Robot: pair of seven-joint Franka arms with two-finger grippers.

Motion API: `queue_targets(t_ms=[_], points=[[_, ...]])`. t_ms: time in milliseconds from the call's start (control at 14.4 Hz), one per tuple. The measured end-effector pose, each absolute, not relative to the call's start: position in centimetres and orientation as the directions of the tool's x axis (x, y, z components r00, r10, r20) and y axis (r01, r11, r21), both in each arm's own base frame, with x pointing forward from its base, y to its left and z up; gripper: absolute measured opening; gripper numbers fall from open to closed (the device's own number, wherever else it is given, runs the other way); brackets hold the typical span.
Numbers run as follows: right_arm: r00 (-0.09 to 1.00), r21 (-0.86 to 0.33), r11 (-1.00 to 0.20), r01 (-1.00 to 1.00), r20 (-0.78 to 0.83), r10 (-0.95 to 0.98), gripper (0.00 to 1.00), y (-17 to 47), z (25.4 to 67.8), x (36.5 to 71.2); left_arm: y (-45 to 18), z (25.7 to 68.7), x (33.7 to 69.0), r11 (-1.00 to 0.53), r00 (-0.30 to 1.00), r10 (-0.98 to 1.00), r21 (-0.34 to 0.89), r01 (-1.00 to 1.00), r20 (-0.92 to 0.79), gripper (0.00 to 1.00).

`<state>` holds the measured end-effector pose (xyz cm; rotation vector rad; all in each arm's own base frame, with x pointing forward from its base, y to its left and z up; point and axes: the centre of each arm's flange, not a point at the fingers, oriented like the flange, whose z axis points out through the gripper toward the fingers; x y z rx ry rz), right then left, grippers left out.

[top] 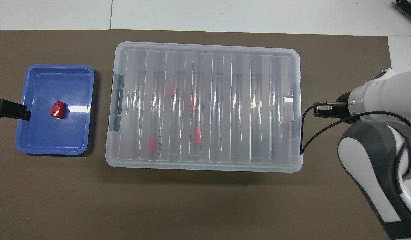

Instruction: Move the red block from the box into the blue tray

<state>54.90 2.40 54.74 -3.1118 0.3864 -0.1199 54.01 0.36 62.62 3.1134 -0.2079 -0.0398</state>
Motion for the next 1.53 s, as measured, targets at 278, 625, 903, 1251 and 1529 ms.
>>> queue_targets(t_ms=[278,625,903,1251,1529], points=[[0.947,-0.019,-0.952,-0.305,0.102,-0.306,1.0,-1.0,58.9,55.0,0.4,62.6,54.0,-0.991,0.991,-0.133,0.023,-0.133,-0.024,1.0],[0.941,-0.01,-0.944,-0.331,0.068,-0.331,1.0,-2.4,62.9,54.9,0.4,62.6,54.0,-0.991,0.991,-0.133,0.023,-0.133,-0.024,1.0],[0.959,0.008,-0.959,-0.283,0.007,-0.283,1.0,-1.4,63.0,55.0,0.4,62.6,54.0,-0.991,0.991,-0.133,0.023,-0.133,-0.024,1.0],[0.977,0.014,-0.977,-0.214,-0.024,-0.214,1.0,-0.9,62.1,55.0,0.4,62.6,54.0,-0.991,0.991,-0.133,0.023,-0.133,-0.025,1.0],[0.977,0.018,-0.978,-0.207,-0.042,-0.208,1.0,-0.3,61.3,54.9,0.4,62.6,54.0,-0.991,0.991,-0.133,0.023,-0.133,-0.025,1.0]])
